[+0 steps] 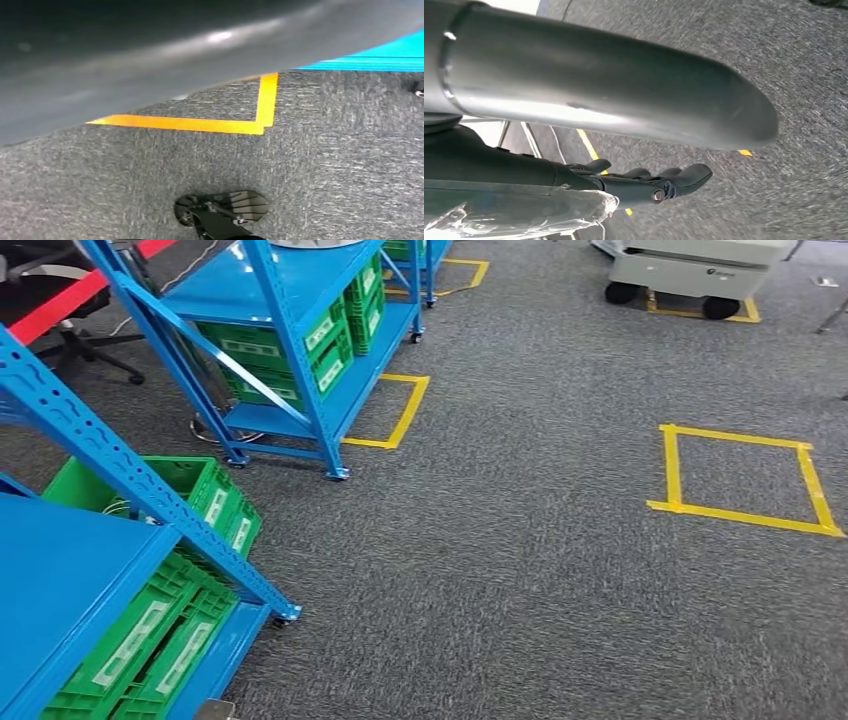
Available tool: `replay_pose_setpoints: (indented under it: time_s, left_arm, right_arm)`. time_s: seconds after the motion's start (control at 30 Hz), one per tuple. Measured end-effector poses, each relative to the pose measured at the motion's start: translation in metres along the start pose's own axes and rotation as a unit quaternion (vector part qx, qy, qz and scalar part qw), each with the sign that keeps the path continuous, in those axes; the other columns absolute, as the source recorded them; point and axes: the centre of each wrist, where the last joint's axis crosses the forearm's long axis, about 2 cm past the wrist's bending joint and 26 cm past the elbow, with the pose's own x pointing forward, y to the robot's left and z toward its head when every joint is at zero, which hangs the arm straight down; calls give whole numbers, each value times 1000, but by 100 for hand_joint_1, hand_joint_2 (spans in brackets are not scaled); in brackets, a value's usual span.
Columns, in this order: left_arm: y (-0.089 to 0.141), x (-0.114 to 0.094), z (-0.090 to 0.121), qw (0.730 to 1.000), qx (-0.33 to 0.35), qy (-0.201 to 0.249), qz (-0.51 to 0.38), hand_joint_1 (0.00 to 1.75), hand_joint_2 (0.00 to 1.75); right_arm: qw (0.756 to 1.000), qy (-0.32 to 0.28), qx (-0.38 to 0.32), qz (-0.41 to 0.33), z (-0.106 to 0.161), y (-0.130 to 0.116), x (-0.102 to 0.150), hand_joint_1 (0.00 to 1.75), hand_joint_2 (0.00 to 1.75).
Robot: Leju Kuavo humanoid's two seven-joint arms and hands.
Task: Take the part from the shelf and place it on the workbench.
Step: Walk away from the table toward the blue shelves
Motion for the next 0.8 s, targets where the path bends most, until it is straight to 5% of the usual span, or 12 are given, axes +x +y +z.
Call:
replay_pose_setpoints:
  time_s: [0.8]
  left_arm:
    - [3,0,0,1000,5,-1,-2,0,0]
  right_arm:
    - [999,-12,-4,35,0,0,1,0,0]
